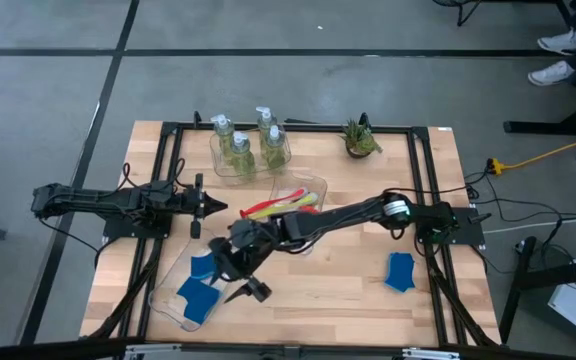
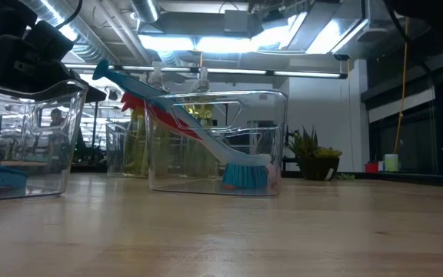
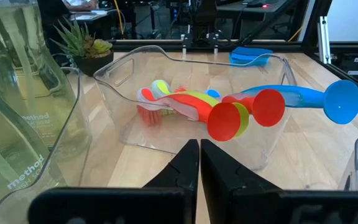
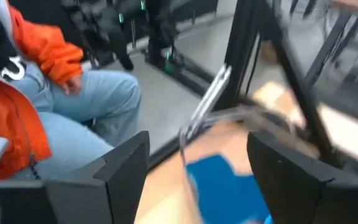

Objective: Pick & Place Kitchen Sink Supplies
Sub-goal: Put the blue sponge into the bottom transparent bin

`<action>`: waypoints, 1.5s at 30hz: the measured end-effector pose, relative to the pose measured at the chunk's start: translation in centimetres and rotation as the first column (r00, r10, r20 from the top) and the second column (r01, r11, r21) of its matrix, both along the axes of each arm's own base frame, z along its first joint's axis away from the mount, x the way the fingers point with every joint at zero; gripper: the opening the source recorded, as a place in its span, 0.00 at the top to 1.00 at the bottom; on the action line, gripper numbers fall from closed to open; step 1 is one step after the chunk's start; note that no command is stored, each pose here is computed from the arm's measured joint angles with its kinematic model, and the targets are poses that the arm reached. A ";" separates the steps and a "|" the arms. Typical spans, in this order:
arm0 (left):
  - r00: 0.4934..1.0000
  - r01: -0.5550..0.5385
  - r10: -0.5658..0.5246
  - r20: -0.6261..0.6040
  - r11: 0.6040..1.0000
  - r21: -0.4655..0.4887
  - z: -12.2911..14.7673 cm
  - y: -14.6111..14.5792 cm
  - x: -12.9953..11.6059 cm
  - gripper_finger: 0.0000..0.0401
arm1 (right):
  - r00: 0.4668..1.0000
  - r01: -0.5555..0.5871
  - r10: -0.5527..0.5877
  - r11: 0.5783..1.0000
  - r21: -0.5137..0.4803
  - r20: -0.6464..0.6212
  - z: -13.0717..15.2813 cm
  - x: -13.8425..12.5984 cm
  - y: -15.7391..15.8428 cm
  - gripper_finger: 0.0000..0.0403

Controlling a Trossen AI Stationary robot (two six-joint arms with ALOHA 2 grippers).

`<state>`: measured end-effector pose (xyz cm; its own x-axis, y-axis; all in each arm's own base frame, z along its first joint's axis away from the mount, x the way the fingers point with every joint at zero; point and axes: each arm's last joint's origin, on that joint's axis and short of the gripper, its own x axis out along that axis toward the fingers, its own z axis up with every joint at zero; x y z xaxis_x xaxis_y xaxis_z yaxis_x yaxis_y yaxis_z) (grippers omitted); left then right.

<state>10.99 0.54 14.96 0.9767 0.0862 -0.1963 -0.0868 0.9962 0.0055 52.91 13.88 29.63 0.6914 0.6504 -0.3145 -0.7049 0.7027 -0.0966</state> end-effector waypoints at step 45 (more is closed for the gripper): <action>1.000 0.000 0.000 0.002 1.000 0.000 0.0 0.0 0.0 0.97 | 0.780 0.004 -0.239 0.926 -0.378 -0.578 -1.8 -10.5 9.9 0.98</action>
<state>10.99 0.54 14.98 0.9771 0.0862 -0.1945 -0.0868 0.9962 0.0053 42.42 23.77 27.83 0.3459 0.3448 -0.8726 -0.6074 0.7911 0.0718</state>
